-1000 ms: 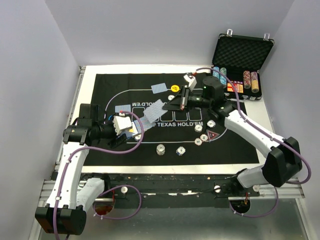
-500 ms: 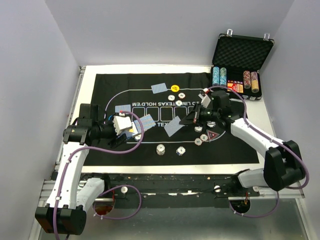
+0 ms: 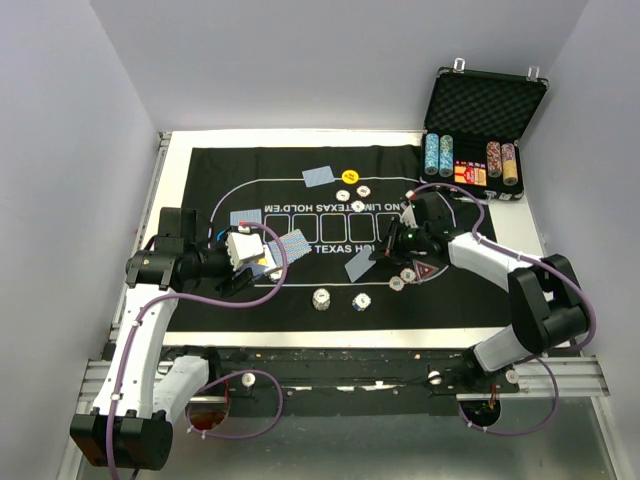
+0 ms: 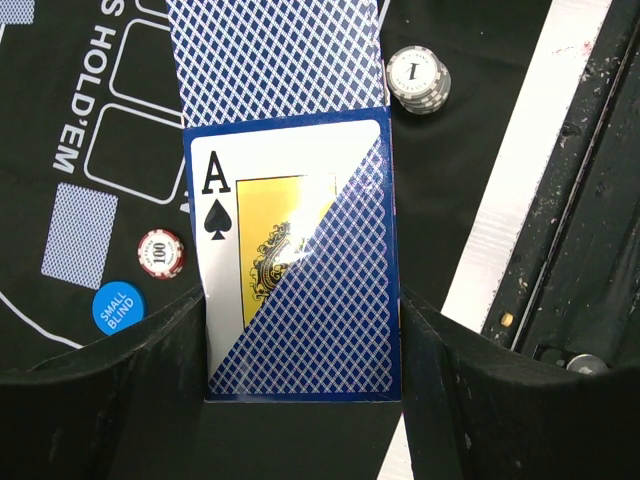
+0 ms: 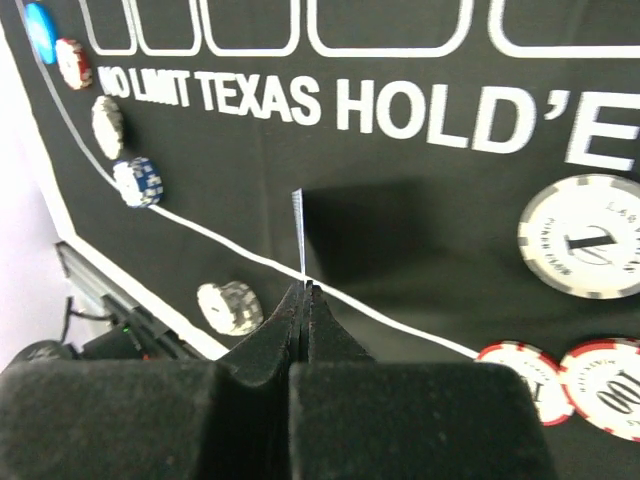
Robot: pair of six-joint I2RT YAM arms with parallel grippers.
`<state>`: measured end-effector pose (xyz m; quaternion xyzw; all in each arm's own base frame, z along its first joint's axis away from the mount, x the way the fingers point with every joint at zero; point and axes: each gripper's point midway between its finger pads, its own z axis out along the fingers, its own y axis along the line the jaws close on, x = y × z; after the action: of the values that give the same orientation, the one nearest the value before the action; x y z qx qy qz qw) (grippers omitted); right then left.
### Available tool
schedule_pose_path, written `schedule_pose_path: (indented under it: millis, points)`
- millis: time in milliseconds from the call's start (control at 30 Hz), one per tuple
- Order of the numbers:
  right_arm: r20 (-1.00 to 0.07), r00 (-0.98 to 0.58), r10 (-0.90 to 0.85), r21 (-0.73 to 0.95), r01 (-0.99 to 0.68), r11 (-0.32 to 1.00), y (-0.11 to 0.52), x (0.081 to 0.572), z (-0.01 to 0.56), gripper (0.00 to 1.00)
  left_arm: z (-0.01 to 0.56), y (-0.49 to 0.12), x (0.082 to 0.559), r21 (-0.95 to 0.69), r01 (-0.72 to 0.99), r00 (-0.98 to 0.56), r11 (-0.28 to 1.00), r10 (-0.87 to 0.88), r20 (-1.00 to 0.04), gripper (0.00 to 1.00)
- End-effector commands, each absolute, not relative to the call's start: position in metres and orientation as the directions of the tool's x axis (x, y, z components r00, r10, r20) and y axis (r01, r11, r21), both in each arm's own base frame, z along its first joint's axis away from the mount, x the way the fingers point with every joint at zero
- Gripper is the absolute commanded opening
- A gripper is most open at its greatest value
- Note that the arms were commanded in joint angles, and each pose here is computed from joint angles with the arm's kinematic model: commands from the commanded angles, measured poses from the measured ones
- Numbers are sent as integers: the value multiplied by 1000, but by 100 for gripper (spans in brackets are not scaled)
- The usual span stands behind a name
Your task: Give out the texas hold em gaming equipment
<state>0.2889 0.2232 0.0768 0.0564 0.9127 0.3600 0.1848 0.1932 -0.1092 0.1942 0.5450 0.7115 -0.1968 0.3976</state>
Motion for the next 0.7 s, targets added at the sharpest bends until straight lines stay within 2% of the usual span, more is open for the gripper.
schedule_pose_path:
  millis: [0, 233, 267, 333, 400, 500, 567, 667]
  points:
    - [-323, -916, 239, 559, 19, 829, 198, 290, 44, 1, 213, -118, 191, 178, 937, -33, 301, 583, -811, 46]
    - [-329, -918, 219, 458, 48, 888, 178, 284, 35, 2, 214, -117, 189, 176, 937, -37, 301, 586, -809, 46]
    - [-335, -917, 217, 451, 46, 892, 176, 284, 36, 10, 214, -117, 189, 176, 938, -35, 299, 586, -810, 46]
    - [-344, -914, 213, 439, 44, 898, 173, 281, 42, 12, 214, -117, 189, 176, 938, -35, 299, 587, -809, 46]
    - [-349, -912, 215, 439, 44, 897, 171, 278, 49, 22, 214, -117, 190, 173, 938, -39, 301, 585, -810, 46]
    - [-360, -905, 225, 457, 39, 889, 172, 278, 62, 52, 213, -118, 190, 167, 939, -43, 301, 584, -811, 46]
    - [-371, -900, 228, 464, 33, 885, 173, 279, 71, 59, 214, -118, 190, 166, 939, -43, 301, 583, -812, 46]
    - [-405, -883, 239, 482, 16, 876, 176, 285, 93, 62, 214, -118, 189, 165, 939, -44, 301, 583, -811, 46]
